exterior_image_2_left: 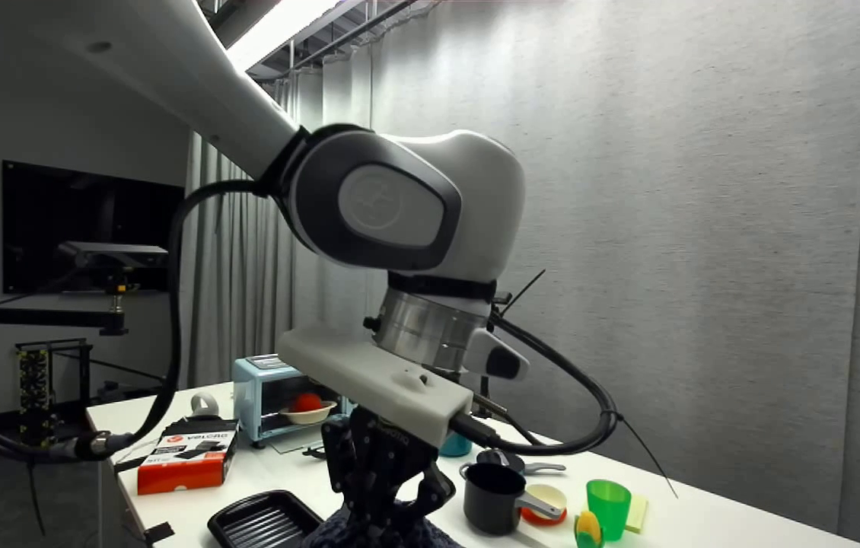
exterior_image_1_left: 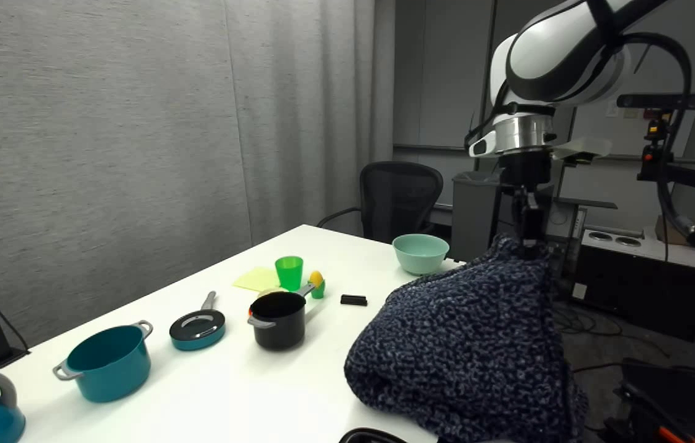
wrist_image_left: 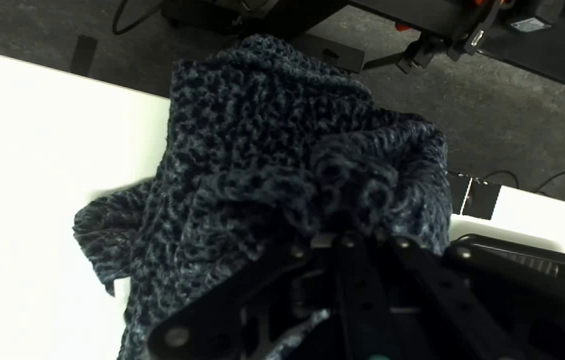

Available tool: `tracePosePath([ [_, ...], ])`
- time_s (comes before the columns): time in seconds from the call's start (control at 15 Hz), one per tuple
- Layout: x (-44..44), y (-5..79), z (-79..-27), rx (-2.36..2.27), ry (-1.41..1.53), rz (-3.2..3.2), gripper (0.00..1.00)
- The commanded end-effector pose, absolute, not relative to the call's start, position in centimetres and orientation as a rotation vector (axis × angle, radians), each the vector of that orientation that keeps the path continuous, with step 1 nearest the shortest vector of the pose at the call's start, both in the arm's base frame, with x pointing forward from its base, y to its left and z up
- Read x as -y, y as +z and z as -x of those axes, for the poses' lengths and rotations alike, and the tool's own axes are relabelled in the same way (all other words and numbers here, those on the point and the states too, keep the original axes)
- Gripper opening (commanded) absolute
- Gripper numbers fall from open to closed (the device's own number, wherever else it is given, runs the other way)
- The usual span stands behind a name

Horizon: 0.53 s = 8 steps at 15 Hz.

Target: Unfold the blanket once

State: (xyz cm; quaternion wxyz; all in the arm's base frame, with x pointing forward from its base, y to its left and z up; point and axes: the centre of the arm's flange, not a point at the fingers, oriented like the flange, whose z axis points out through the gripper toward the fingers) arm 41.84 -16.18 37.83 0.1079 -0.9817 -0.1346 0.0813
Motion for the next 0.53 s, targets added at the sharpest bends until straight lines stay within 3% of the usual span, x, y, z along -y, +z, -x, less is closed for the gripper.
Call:
tracePosePath([
  [0.0,16.5,38.6,-41.1,0.411,0.219,2.893,0.07],
  [0.47,16.9,39.2,-40.0,0.422,0.197,2.889,0.07],
])
